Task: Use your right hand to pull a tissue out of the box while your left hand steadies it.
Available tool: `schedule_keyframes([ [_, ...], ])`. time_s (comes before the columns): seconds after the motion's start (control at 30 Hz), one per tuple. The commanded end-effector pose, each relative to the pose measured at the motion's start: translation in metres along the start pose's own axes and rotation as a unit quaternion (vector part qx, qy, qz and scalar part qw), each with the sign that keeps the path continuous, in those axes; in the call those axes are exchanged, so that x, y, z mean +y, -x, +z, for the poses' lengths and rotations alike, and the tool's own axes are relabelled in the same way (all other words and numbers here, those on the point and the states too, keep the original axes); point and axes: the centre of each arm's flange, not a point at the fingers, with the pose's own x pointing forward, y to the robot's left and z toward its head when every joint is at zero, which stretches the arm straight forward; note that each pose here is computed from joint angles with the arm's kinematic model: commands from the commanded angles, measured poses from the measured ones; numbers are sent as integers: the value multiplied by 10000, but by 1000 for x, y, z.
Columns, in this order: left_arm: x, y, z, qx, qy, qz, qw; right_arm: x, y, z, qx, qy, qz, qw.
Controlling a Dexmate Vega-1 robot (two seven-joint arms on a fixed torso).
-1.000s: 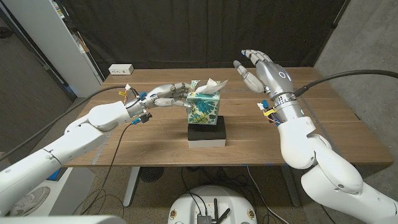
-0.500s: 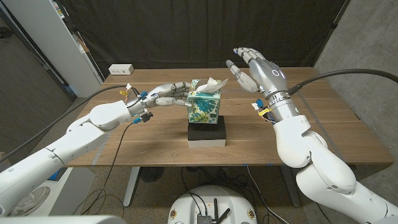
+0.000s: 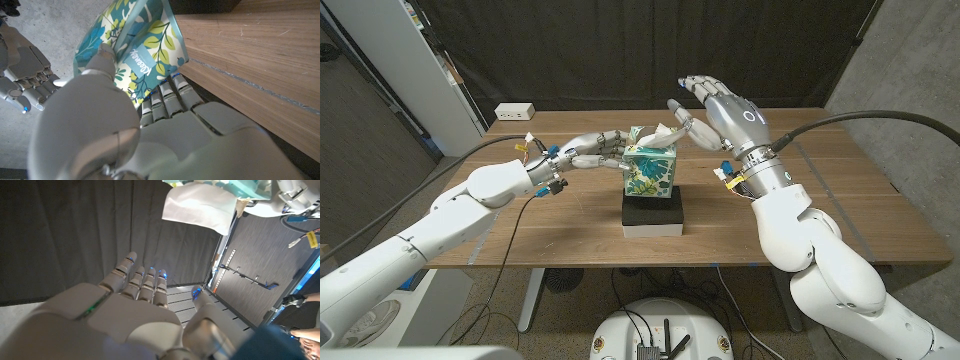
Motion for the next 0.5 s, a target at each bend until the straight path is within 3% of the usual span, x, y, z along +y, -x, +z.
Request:
schedule_keyframes([
  [0.03, 0, -4, 3, -19, -26, -21, 10000, 8, -5, 8, -176, 37, 262, 9995],
  [0.5, 1, -7, 4, 20, -42, -39, 10000, 14, -5, 10, -110, 245, 366, 9990],
])
